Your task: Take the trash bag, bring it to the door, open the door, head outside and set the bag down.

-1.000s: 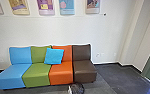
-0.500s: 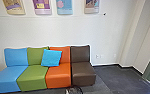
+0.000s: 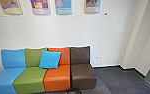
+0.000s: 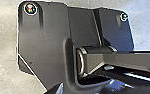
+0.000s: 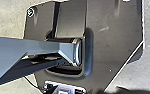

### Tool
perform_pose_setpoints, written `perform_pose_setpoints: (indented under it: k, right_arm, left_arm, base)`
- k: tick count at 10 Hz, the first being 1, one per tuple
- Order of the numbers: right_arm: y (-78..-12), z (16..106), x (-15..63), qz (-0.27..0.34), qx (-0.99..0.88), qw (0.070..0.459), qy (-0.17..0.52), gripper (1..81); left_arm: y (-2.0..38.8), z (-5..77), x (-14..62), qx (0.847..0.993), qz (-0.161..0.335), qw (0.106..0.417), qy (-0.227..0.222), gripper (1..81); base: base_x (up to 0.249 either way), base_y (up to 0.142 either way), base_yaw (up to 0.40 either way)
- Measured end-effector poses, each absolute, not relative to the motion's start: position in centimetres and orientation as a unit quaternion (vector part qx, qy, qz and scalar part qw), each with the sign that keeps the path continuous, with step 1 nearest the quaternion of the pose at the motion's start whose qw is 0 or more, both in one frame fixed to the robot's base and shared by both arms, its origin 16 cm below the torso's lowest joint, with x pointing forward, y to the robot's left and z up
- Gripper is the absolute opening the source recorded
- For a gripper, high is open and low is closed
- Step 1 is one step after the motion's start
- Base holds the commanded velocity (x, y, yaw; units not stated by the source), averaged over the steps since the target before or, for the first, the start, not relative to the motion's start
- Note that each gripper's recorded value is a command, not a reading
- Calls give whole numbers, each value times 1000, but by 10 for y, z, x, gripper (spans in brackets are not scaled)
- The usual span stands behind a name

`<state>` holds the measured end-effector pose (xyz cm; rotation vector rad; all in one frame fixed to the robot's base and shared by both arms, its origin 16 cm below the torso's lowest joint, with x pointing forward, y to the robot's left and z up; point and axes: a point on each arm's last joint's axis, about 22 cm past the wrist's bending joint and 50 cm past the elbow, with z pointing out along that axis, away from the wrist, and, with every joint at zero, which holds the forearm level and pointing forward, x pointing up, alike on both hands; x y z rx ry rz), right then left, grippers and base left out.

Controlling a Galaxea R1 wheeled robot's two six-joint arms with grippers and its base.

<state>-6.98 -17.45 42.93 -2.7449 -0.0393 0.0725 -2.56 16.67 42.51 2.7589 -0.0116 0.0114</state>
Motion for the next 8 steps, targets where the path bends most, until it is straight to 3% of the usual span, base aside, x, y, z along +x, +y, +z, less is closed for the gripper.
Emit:
perform_pose_setpoints:
  k: [8]
  right_arm:
    - [-175,429,-69,26,-980,196,-15,811]
  left_arm:
    - [167,425,-24,982,5,190,-4,811]
  base:
    - [171,0,0]
